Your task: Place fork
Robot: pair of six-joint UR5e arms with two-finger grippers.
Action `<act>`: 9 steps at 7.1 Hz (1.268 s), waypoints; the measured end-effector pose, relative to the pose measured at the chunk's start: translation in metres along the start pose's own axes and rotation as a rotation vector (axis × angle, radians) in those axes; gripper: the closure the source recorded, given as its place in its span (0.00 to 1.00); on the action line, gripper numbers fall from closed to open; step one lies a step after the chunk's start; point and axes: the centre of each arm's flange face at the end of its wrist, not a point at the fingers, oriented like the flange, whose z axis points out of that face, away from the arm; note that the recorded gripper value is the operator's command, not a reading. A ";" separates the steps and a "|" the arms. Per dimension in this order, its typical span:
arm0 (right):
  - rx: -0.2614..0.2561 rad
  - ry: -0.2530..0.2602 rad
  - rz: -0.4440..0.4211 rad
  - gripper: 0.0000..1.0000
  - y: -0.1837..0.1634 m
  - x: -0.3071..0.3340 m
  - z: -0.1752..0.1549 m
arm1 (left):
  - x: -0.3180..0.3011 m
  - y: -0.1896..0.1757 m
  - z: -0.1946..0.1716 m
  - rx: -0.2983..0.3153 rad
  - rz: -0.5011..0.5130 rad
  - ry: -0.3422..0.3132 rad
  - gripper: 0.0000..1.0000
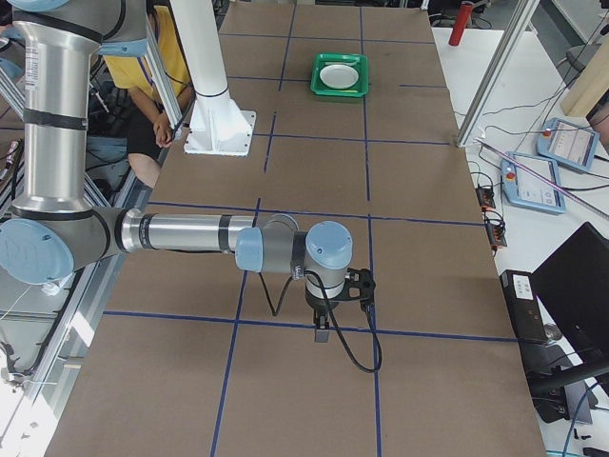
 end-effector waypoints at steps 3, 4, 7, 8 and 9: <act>0.000 0.000 -0.001 0.00 0.000 0.000 0.000 | -0.025 0.044 0.021 -0.033 -0.040 0.026 0.00; 0.000 0.000 -0.001 0.00 0.000 0.000 0.000 | -0.029 0.050 0.020 -0.028 -0.054 0.040 0.00; 0.000 0.000 0.000 0.00 0.000 0.000 0.000 | -0.031 0.055 0.018 -0.027 -0.078 0.078 0.00; 0.000 0.000 0.000 0.00 0.000 0.000 0.000 | -0.030 0.057 0.014 -0.046 -0.103 0.083 0.00; 0.000 0.000 0.000 0.00 0.000 0.000 0.000 | -0.025 0.060 0.006 -0.079 -0.139 0.088 0.00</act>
